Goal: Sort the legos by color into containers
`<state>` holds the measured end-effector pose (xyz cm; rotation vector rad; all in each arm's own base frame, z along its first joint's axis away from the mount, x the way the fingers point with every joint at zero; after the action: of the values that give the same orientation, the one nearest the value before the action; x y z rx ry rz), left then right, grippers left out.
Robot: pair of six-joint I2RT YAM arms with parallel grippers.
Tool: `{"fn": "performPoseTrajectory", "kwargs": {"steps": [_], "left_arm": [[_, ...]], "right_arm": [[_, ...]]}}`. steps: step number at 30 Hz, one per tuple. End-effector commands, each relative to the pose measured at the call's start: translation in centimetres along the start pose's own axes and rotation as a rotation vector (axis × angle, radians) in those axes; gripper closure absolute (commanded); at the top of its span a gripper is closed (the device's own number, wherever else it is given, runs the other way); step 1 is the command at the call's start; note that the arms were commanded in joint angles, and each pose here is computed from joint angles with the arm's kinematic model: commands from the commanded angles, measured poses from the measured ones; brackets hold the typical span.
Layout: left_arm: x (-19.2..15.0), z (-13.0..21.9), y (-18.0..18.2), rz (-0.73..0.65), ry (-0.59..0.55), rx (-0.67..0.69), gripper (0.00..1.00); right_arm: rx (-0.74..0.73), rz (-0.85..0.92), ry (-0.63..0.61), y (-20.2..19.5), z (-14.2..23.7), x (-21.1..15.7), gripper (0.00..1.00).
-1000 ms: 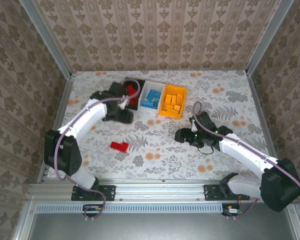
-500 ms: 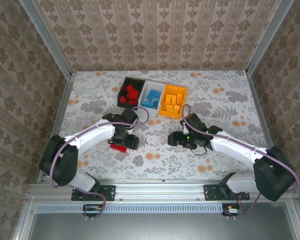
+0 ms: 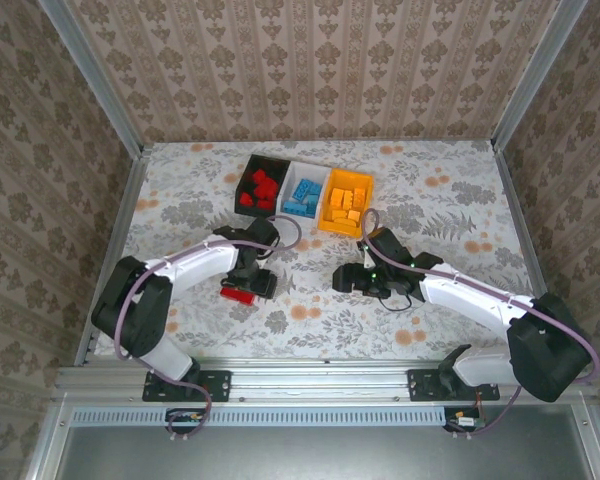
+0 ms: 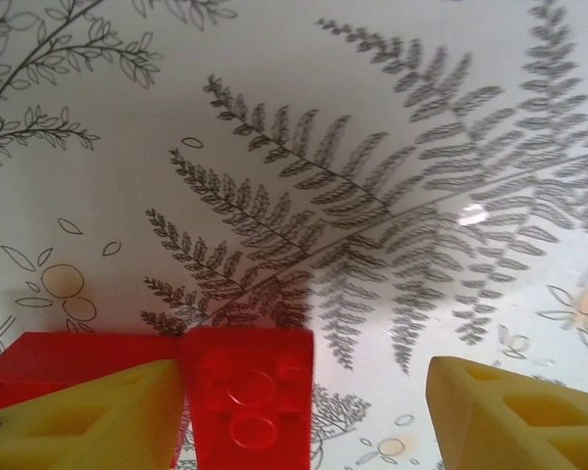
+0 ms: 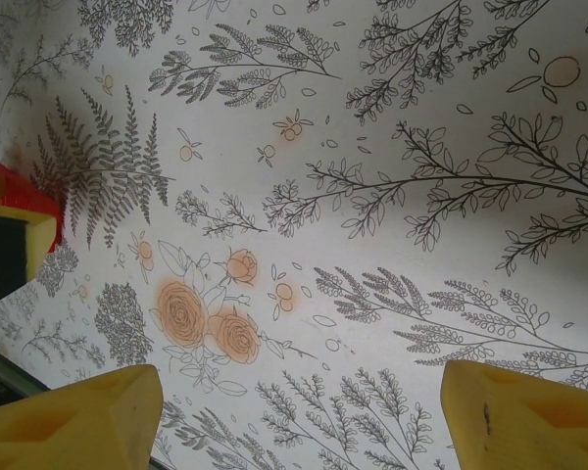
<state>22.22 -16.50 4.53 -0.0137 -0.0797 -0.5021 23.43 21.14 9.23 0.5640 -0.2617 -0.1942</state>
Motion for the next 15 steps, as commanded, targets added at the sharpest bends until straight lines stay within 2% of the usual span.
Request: {"fn": "performPoseTrajectory", "kwargs": {"steps": [1,8,11,15], "left_arm": [[0.5,-0.1,0.6,-0.01,0.006,0.022,0.34],[-0.9,-0.7,0.1,-0.012,0.037,0.022,0.41],[-1.4,-1.1,-0.2,-0.003,0.045,0.012,0.53],[-1.7,-1.2,-0.2,-0.002,0.056,0.011,0.6]], "right_arm": [[0.009,-0.007,-0.016,0.3,0.3,0.1,0.23],[0.008,-0.003,-0.013,0.4,0.1,0.2,0.23],[0.009,-0.006,-0.009,0.5,-0.1,0.2,0.24],[0.003,-0.001,-0.008,0.6,0.0,0.2,0.24]]}}
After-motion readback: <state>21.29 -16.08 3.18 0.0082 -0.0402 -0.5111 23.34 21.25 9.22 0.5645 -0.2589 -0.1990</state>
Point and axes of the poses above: each hand's point on the last joint's axis, 136 mm out from that joint toward the fingers, its own z axis back along the fingers, its own y axis along the line the jaws close on, x = y × z, the point moved 1 cm from there along z, back along the fingers, and after that the axes turned 9 degrees about -z, right-handed, at the moved point
